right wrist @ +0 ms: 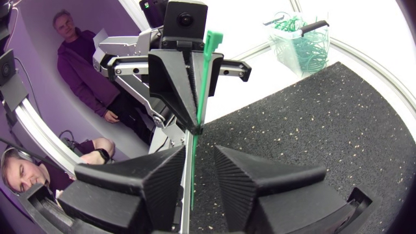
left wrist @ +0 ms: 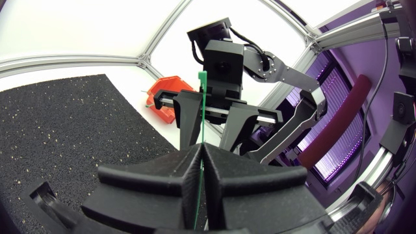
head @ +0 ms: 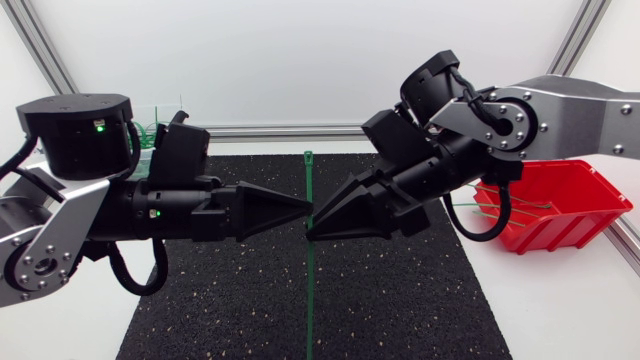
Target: Take a green cable tie from the red box, thread the tail through the head to close it, then place it in the transparent bin on the left.
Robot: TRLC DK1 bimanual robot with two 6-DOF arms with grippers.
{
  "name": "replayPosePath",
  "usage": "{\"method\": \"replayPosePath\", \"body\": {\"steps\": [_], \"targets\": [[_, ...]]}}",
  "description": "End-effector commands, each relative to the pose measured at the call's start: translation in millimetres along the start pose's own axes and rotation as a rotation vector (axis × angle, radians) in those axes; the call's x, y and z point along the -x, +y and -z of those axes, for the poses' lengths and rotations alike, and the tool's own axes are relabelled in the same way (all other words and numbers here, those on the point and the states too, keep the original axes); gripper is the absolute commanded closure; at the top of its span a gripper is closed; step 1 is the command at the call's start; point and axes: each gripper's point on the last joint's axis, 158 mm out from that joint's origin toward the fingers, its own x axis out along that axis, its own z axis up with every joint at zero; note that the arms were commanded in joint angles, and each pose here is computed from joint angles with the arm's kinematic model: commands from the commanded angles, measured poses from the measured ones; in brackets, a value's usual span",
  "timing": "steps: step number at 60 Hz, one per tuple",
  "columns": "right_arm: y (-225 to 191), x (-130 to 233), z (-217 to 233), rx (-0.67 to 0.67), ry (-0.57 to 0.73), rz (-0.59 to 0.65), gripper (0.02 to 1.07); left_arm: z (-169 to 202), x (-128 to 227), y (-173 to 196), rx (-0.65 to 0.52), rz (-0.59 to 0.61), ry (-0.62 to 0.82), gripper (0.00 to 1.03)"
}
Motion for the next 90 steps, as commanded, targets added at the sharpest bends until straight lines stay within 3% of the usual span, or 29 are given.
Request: {"method": "replayPosePath", "body": {"steps": [1,4,18,24,29,33,41,63,69,79,83,90], "targets": [[-3,-5,9,-0.021,0.009,0.007,0.93,-10,3,-7,-0.002,0.018,-0.018,0.99],[-3,-5,9,-0.022,0.007,0.007,1.01,-10,3,-6,0.000,0.016,-0.018,0.99],[0,-6,11,-0.015,0.015,0.016,1.01,-13,3,-6,0.002,0.017,-0.019,0.97],[1,-5,11,-0.014,0.013,0.017,1.01,-18,7,-5,0.001,0.012,-0.034,0.70],[1,-5,11,-0.015,0.014,0.018,1.01,-20,8,-5,0.000,0.012,-0.038,0.68],[1,-5,13,-0.021,0.016,0.018,1.01,-22,8,-6,-0.004,0.013,-0.040,0.52],[3,-5,14,-0.028,0.017,0.016,1.01,-27,7,-8,-0.009,0.017,-0.045,0.48],[1,-6,14,-0.049,0.020,0.015,1.01,-44,5,-11,-0.020,0.029,-0.053,0.48],[1,-5,13,-0.045,0.017,0.017,1.01,-44,3,-8,-0.020,0.027,-0.050,0.54],[0,-4,11,-0.042,0.009,0.019,1.01,-39,0,-2,-0.008,0.022,-0.040,0.55],[0,-4,11,-0.044,0.010,0.018,1.01,-38,0,-2,-0.008,0.022,-0.040,0.64],[-1,-3,11,-0.043,0.007,0.019,1.01,-37,0,-1,-0.007,0.020,-0.040,0.66]]}}
